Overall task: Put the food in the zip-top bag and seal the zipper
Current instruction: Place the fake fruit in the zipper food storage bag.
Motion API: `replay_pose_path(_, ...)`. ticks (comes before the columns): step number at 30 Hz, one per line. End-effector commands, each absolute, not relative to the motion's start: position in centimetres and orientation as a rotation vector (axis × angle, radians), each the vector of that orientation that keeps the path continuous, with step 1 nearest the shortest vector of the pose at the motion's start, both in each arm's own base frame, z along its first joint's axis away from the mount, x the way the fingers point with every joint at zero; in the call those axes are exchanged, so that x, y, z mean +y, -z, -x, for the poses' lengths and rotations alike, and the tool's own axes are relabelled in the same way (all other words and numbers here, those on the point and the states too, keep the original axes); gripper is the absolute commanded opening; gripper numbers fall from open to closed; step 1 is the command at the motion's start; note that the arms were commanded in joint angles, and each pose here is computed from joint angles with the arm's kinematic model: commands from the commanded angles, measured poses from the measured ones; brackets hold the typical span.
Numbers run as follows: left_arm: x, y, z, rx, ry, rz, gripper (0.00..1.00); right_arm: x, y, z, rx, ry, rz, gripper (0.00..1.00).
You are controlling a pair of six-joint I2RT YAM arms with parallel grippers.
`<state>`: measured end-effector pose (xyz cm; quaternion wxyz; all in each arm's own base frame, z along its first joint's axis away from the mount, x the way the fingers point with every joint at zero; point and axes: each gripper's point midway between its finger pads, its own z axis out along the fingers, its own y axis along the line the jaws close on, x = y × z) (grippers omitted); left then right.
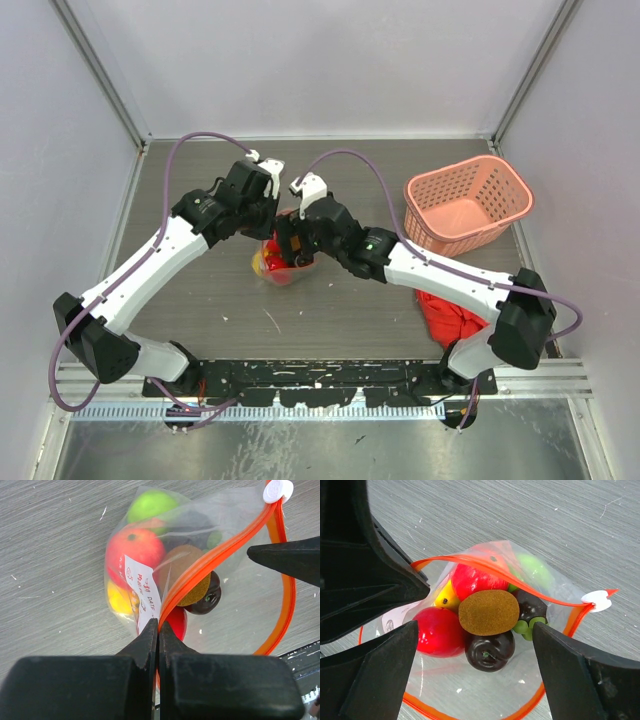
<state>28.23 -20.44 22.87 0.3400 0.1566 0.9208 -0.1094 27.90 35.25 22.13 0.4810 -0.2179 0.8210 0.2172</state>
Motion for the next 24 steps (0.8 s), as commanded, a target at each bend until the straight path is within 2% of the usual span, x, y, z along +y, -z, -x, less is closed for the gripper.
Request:
replay_pose_path(1,-20.9,-24.8,-29.3,2.323,0.313,-0.402,0.00,34.4,-29.2,-28.1,1.829,-0.610,0.481,1.00)
replay_pose_path(12,-21.3,-25.5,-28.9,2.278,0.342,-0.505,0.00,29.3,-33.2,-28.8,1.618,-0.805,0.580,1.00)
replay_pose_path(15,-22.0,-25.8,-28.8,2.246,0.387,-0.552,0.00,28.2,-31.9,-28.5,1.524,-0.739,0.722,0.94)
replay_pose_path(17,-22.5,-26.0,-28.6,2.229,0.416,-0.585,0.00,27.3,-31.6,-28.7,1.518,-0.700,0.742,1.00)
replay_pose_path(24,-23.7,-26.2,-27.9,2.170,0.494,-0.728,0.00,23.6,-29.6,-30.3,1.520,-0.727,0.853,0.99)
